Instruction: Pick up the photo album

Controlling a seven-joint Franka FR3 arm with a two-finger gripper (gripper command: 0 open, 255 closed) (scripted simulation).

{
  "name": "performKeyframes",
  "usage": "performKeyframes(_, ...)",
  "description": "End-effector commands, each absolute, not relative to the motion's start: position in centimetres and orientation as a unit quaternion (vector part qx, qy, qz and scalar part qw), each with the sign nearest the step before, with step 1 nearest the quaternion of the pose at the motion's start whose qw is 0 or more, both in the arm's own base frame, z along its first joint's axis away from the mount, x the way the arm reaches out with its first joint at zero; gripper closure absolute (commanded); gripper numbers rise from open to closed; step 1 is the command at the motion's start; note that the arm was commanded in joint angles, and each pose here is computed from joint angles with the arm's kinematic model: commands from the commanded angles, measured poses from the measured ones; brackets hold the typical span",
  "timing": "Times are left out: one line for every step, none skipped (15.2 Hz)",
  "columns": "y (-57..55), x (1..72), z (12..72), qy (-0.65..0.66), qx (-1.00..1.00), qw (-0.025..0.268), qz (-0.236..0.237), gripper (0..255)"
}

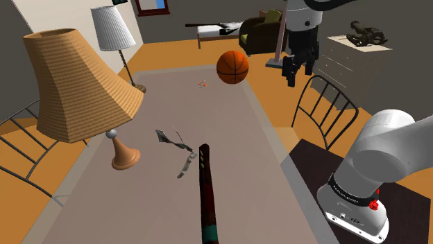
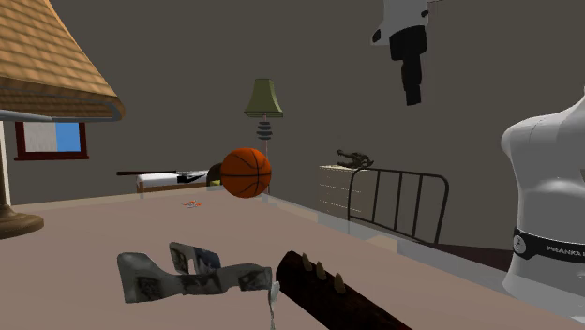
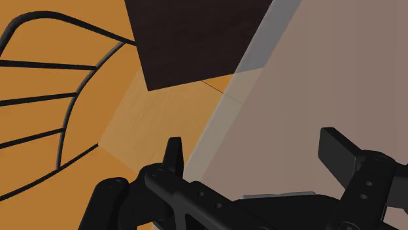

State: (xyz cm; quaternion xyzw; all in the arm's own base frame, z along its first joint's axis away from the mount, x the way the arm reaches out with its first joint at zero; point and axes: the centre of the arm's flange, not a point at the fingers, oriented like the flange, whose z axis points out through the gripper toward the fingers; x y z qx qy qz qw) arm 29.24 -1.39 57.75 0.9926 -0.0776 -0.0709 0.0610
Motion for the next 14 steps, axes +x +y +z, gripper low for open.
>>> performKeyframes(-1.4, 29.2, 57.7, -0.078, 0.993, 0.061, -0.071, 0)
performKeyframes(-0.6, 30.0, 57.1, -0.080, 0.992, 0.060, -0.072, 0)
performKeyframes(0.3, 30.9, 56.5, -0.082, 0.992, 0.059, -0.073, 0)
performKeyframes(1.1, 31.7, 55.9, -0.084, 0.992, 0.058, -0.074, 0)
performKeyframes(1.9, 32.5, 55.2, -0.087, 0.992, 0.057, -0.075, 0)
performKeyframes(2.7, 33.3, 54.6, -0.089, 0.992, 0.056, -0.076, 0)
performKeyframes(3.5, 34.1, 54.0, -0.091, 0.991, 0.055, -0.077, 0)
performKeyframes(4.3, 35.0, 53.3, -0.093, 0.991, 0.055, -0.077, 0)
performKeyframes(5.1, 35.8, 52.7, -0.096, 0.991, 0.054, -0.078, 0)
performKeyframes(5.9, 36.6, 52.1, -0.098, 0.991, 0.053, -0.079, 0)
performKeyframes(6.7, 37.5, 51.5, -0.100, 0.990, 0.052, -0.080, 0)
performKeyframes(7.5, 38.3, 50.8, -0.102, 0.990, 0.051, -0.081, 0)
performKeyframes(8.3, 39.2, 50.2, -0.105, 0.990, 0.050, -0.082, 0)
performKeyframes(9.1, 40.0, 49.6, -0.107, 0.990, 0.049, -0.083, 0)
